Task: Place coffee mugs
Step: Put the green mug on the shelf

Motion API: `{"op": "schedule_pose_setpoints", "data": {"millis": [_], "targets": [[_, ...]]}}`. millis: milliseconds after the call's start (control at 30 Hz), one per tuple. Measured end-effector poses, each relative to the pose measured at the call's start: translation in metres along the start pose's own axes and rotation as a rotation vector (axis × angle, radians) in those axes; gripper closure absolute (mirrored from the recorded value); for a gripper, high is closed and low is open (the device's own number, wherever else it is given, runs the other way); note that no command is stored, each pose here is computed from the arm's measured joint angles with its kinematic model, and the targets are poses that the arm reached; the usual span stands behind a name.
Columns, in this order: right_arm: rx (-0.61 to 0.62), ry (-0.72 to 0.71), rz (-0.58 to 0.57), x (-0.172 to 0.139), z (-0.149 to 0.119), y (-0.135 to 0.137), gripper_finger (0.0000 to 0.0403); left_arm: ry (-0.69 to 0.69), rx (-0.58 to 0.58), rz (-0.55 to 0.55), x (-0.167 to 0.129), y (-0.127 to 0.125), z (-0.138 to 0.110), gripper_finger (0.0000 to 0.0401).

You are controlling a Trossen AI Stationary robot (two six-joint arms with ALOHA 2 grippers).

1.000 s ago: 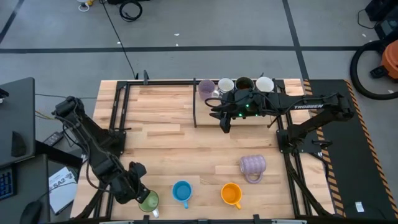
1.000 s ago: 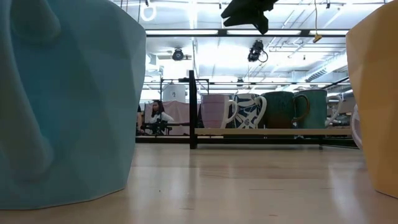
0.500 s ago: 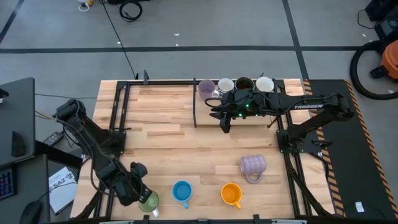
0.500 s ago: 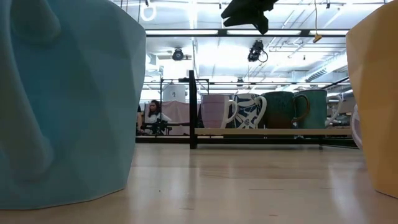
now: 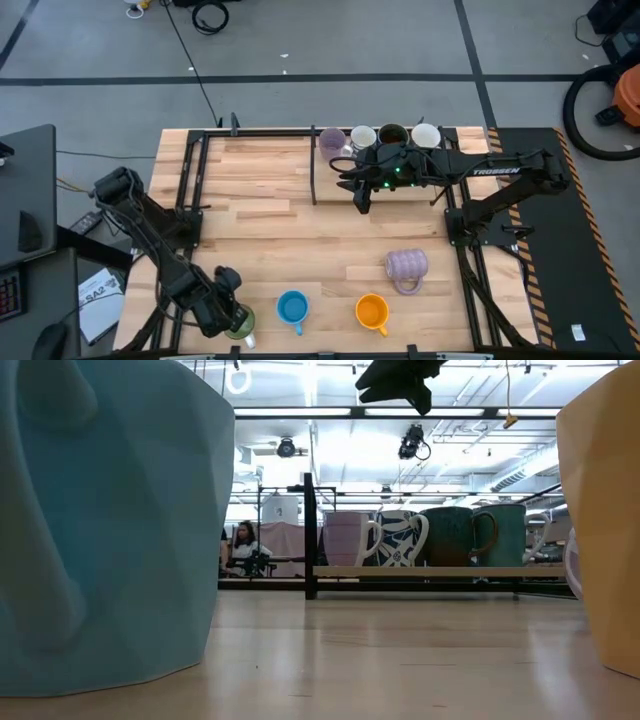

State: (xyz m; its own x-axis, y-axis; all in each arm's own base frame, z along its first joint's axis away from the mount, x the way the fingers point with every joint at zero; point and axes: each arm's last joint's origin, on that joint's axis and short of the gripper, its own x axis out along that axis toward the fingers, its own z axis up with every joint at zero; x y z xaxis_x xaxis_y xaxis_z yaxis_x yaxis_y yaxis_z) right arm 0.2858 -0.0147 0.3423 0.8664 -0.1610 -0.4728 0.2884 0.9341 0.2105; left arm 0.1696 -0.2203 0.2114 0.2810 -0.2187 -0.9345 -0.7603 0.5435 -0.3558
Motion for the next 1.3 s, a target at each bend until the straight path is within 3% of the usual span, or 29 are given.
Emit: {"op": "schedule_pose_setpoints", "data": {"millis": [233,600,767,1033,1300], "targets": [[0.000,0.000,0.000,0.000,0.000,0.000,0.0286,0.000,0.039,0.000,0.001,0.000,0.000,0.0275],[0.000,0.001,0.000,0.000,0.000,0.000,0.0286,-0.008,0.020,0.003,0.001,-0.002,0.007,0.0377],[-0.002,0.001,-0.001,0.000,0.000,0.000,0.0286,0.006,0.027,0.013,0.001,-0.003,0.014,0.0379],[-0.053,0.004,-0.001,0.000,0.000,0.000,0.0286,0.049,0.192,0.096,-0.028,-0.018,0.032,0.0379],[-0.052,0.044,-0.026,-0.012,-0.002,-0.006,0.0286,0.036,0.429,0.159,-0.077,-0.035,0.070,0.0379]]}}
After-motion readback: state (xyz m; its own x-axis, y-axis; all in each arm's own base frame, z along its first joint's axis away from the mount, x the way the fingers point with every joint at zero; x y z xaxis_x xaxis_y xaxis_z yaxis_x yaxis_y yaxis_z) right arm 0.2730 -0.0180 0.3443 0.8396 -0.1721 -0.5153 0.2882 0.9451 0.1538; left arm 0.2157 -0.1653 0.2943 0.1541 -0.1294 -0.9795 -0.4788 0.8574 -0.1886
